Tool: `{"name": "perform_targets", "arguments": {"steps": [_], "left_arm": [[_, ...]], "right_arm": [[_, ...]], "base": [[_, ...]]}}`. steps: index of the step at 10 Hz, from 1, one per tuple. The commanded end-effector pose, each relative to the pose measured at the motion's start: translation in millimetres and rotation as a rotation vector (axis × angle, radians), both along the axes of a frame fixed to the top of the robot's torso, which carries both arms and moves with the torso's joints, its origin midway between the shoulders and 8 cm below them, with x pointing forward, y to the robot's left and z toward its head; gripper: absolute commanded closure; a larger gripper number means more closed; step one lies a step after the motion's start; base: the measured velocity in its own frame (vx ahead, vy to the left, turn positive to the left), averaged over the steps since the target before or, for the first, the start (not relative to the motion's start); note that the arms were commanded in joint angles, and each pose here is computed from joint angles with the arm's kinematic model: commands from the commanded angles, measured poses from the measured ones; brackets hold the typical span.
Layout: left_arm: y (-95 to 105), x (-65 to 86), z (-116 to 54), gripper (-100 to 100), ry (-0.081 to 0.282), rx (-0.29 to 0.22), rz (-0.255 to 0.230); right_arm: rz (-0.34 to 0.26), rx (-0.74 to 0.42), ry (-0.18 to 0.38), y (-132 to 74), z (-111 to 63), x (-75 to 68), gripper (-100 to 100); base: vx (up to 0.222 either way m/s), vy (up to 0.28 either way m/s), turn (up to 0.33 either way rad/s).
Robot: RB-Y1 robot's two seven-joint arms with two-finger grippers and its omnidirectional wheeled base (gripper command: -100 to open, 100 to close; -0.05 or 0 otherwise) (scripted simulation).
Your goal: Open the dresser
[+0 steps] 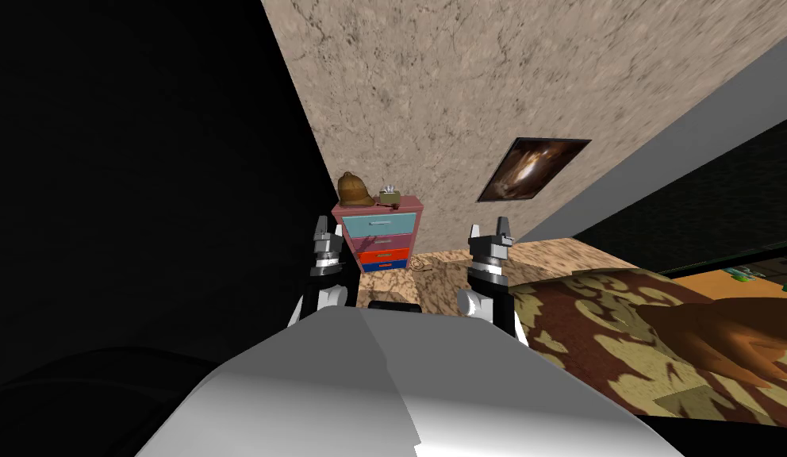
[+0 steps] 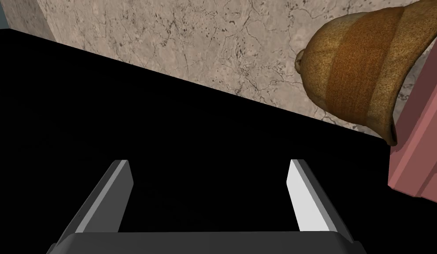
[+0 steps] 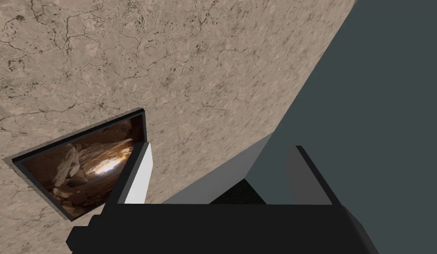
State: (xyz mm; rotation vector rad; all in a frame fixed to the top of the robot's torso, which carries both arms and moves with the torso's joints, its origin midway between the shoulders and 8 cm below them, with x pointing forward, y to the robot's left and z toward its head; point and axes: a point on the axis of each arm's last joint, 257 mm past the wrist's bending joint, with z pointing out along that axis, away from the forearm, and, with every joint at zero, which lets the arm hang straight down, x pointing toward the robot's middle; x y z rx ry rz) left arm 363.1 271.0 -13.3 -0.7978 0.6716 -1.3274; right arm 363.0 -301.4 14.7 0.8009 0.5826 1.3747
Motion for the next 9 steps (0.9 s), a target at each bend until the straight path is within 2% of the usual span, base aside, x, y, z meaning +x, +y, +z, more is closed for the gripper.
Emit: {"name": "perform_targets", "arguments": {"steps": [1,9], "left_arm": [[0.0,0.0,0.0,0,0.000,0.000,0.000],[0.0,-0.1,0.2,0,0.000,0.000,0.000]], "right_arm": [[0.000,0.000,0.000,0.0,0.0,0.0,0],[0.000,0.000,0.000,0.0,0.2,-0.1,0]], "base": [[0.000,0.000,0.000],[0.000,0.000,0.000]]}}
